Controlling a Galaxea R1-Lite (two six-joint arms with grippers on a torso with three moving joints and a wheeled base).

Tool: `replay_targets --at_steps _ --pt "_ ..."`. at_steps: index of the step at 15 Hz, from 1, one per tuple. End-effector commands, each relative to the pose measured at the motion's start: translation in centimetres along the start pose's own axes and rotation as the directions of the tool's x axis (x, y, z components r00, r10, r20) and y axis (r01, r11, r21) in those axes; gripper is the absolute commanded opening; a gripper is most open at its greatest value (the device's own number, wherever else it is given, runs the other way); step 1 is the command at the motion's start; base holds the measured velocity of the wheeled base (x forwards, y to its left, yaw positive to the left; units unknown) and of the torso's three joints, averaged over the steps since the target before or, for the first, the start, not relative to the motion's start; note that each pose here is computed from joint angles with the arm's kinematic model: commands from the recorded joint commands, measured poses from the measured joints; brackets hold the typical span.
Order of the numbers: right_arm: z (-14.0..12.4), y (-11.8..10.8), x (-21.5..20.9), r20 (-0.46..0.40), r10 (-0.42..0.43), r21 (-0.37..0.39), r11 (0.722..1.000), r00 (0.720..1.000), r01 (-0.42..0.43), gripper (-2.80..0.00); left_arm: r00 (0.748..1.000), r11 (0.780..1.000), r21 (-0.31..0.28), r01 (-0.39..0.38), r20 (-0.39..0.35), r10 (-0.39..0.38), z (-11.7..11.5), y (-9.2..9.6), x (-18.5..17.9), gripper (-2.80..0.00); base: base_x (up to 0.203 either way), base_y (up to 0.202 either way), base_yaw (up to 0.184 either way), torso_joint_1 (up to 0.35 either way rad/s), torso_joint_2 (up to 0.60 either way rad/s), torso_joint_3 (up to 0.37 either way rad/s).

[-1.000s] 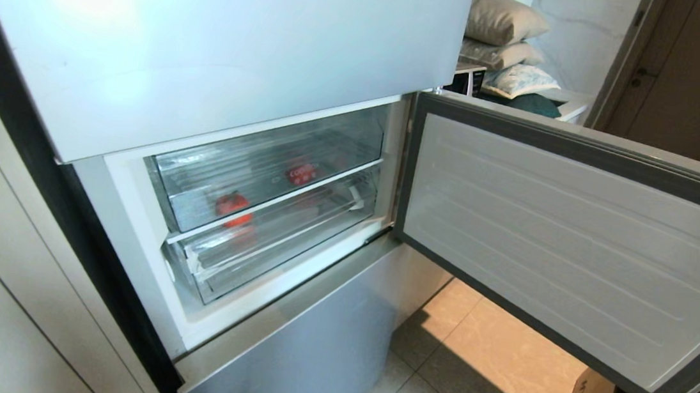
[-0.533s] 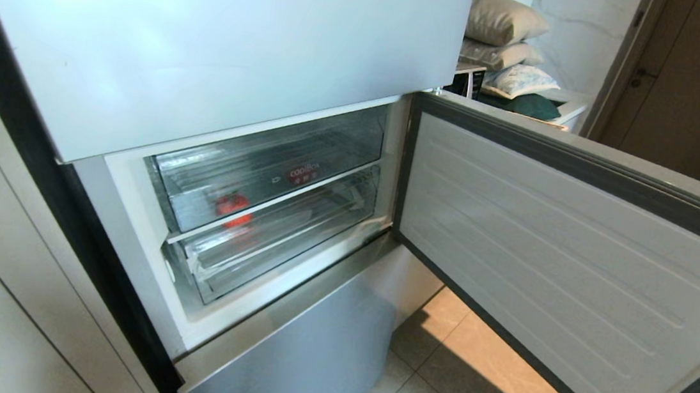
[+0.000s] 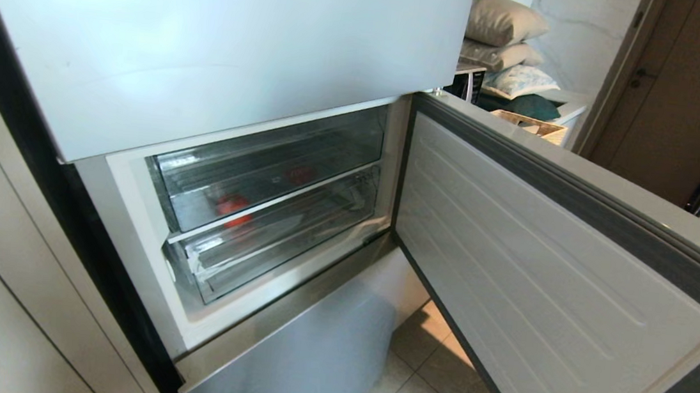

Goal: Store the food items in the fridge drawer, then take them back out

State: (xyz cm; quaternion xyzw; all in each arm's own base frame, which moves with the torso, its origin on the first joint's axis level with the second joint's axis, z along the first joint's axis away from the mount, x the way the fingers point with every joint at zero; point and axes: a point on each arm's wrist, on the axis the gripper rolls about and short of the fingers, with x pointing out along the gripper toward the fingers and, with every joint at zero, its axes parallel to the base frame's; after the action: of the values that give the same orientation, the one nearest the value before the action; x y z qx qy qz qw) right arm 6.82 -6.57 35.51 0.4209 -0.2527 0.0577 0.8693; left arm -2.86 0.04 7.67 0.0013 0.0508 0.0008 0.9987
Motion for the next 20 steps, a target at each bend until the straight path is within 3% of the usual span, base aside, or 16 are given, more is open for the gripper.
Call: replay_targets --at_steps 1,2,3,4,5,7,8,11,15,20 --pt "-0.9 -3.9 -1.2 0.242 -0.175 -0.328 0.911 0.954 0.250 -2.80 1.000 1.000 0.000 -0.001 -0.001 0.001 0.0 0.0 0.0 -2.80 0.000 0.000 0.000 0.000 0.00 0.000" --pt "-1.5 -6.4 -2.0 0.383 -0.286 -0.349 0.835 0.878 0.425 -2.80 1.000 1.000 0.000 0.000 -0.001 0.000 0.0 0.0 0.0 -2.80 0.000 0.000 0.000 0.000 0.00 0.000" --pt "-2.2 -8.5 -2.8 0.448 -0.368 -0.329 0.779 0.815 0.533 -2.80 1.000 1.000 0.000 -0.001 -0.001 0.001 0.0 0.0 0.0 -2.80 0.000 0.000 0.000 0.000 0.00 0.000" --pt "-3.1 -10.1 -3.4 0.445 -0.429 -0.315 0.746 0.786 0.587 -2.80 1.000 1.000 0.000 0.000 -0.001 0.000 0.0 0.0 0.0 -2.80 0.000 0.000 0.000 0.000 0.00 0.000" --pt "-4.0 -11.2 -3.4 0.404 -0.469 -0.303 0.742 0.786 0.598 -2.80 1.000 1.000 0.000 0.000 -0.001 0.000 0.0 0.0 0.0 -2.80 0.000 0.000 0.000 0.000 0.00 0.000" --pt "-6.7 -12.5 -2.6 0.225 -0.523 -0.268 0.778 0.822 0.568 -2.80 1.000 1.000 0.000 -0.001 -0.001 0.001 0.0 0.0 0.0 -2.80 0.000 0.000 0.000 0.000 0.00 0.000" --pt "-8.3 -13.1 -2.2 0.105 -0.554 -0.224 0.796 0.826 0.563 -2.80 1.000 1.000 0.000 -0.001 -0.001 0.001 0.0 0.0 0.0 -2.80 0.000 0.000 0.000 0.000 0.00 0.000" --pt "-13.1 -13.6 -1.3 -0.224 -0.562 -0.119 0.826 0.796 0.551 -2.80 1.000 1.000 0.000 -0.001 -0.001 0.001 0.0 0.0 0.0 -2.80 0.000 0.000 0.000 0.000 0.00 0.000" --pt "-19.1 -11.7 1.2 -0.552 -0.395 -0.087 0.903 0.734 0.421 -2.80 1.000 1.000 0.000 -0.001 -0.001 0.001 0.0 0.0 0.0 -2.80 0.000 0.000 0.000 0.000 0.00 0.000" --pt "-26.8 -8.9 5.3 -0.745 -0.238 -0.095 0.962 0.623 0.254 -2.80 1.000 1.000 0.000 -0.001 -0.001 0.001 0.0 0.0 0.0 -2.80 0.000 0.000 0.000 0.000 0.00 0.000"
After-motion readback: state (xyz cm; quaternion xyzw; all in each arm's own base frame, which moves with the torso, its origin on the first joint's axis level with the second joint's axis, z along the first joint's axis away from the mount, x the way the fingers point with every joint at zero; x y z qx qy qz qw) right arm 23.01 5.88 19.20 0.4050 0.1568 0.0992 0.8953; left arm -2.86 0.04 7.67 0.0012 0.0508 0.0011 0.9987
